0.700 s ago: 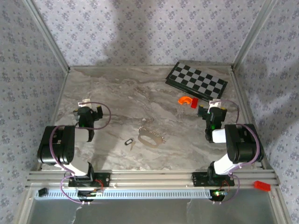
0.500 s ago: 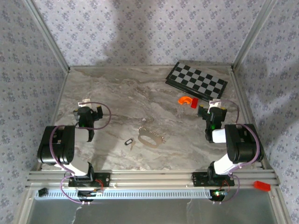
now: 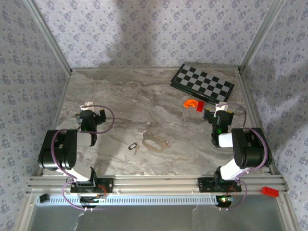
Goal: Put the keys on the keyring
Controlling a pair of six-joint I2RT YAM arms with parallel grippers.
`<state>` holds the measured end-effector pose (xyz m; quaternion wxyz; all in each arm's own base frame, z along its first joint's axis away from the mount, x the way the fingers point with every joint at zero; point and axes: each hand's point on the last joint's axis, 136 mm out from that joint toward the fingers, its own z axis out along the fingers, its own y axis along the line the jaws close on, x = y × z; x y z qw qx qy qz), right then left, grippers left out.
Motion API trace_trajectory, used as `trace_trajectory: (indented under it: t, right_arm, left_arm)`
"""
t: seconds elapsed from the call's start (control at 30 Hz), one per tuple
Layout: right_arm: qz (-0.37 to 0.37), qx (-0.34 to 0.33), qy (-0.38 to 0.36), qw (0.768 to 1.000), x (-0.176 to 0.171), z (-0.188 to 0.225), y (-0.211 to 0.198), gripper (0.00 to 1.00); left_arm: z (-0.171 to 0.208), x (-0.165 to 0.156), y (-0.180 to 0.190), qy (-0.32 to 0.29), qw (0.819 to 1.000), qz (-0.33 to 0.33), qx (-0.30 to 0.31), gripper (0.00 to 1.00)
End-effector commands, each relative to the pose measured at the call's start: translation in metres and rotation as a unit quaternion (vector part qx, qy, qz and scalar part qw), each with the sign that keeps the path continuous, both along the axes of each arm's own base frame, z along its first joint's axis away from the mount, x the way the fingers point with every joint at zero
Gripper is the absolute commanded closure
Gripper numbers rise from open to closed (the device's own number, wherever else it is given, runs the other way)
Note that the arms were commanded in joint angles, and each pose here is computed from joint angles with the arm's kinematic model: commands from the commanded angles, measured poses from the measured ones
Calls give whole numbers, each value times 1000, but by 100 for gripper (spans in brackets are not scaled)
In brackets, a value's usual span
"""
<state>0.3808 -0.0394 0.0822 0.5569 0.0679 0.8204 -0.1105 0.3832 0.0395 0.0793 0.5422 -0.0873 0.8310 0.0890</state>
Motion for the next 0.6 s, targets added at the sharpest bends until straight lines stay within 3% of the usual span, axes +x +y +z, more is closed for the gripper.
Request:
trace_trajectory:
  t: [0.0, 0.57]
  right_arm:
    - [-4, 3, -10, 1000, 3, 6, -1, 0]
    - [-3, 4, -10, 1000, 4, 6, -1, 0]
  left_arm:
    - [13, 8, -3, -27, 1000, -1, -8, 0]
    - [12, 8, -3, -26, 1000, -2, -8, 0]
